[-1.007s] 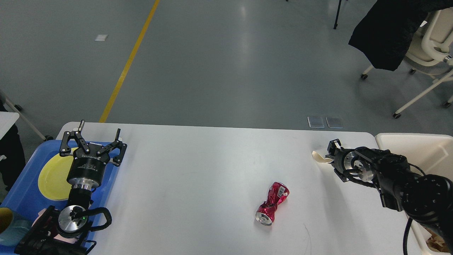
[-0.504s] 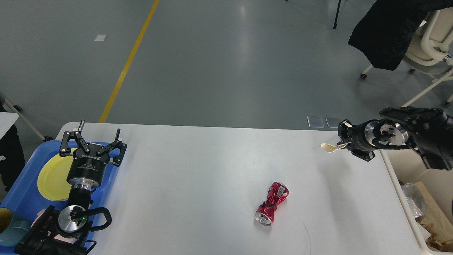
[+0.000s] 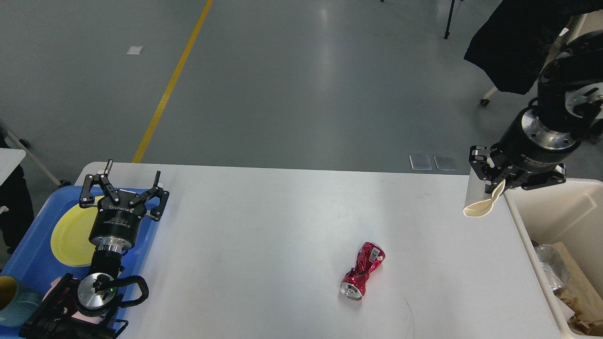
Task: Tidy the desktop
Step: 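Lift the white cup and drop it into the bin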
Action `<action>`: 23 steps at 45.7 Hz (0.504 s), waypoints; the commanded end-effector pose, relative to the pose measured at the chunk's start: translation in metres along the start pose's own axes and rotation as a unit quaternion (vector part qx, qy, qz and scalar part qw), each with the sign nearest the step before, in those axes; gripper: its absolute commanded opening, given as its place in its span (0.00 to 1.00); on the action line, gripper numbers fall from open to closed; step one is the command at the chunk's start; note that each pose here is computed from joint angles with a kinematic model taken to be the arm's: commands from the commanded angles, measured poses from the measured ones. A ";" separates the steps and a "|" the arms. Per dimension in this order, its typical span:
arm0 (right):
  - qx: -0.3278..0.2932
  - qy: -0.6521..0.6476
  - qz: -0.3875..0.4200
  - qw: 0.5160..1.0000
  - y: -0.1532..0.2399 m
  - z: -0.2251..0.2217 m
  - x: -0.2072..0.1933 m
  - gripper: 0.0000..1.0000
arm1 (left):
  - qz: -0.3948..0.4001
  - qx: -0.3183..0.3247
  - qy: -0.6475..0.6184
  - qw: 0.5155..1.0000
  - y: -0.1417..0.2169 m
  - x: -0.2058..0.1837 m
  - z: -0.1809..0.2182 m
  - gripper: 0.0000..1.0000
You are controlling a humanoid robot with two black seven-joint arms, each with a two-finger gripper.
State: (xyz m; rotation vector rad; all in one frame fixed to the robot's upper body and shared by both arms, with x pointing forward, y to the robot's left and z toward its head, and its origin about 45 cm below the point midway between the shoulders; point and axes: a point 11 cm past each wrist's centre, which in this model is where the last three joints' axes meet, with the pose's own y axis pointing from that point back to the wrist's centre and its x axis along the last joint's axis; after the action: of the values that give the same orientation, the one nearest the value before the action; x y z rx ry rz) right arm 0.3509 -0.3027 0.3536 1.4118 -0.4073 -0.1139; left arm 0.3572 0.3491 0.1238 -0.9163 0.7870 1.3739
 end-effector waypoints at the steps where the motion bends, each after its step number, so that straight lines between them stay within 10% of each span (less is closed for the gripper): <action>1: -0.008 0.009 -0.014 1.000 0.029 0.009 -0.029 0.00 | 0.000 0.000 0.000 1.000 0.000 0.000 0.000 0.96; 23: -0.013 -0.069 0.011 0.997 0.027 0.051 -0.024 0.00 | 0.000 0.000 0.000 1.000 0.000 0.000 0.000 0.96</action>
State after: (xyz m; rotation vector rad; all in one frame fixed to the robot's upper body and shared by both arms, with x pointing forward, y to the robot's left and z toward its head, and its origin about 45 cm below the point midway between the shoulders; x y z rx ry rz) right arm 0.3010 -0.3155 0.3798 1.3930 -0.4247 -0.1890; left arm 0.3572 0.3493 0.1239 -0.9180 0.7867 1.3745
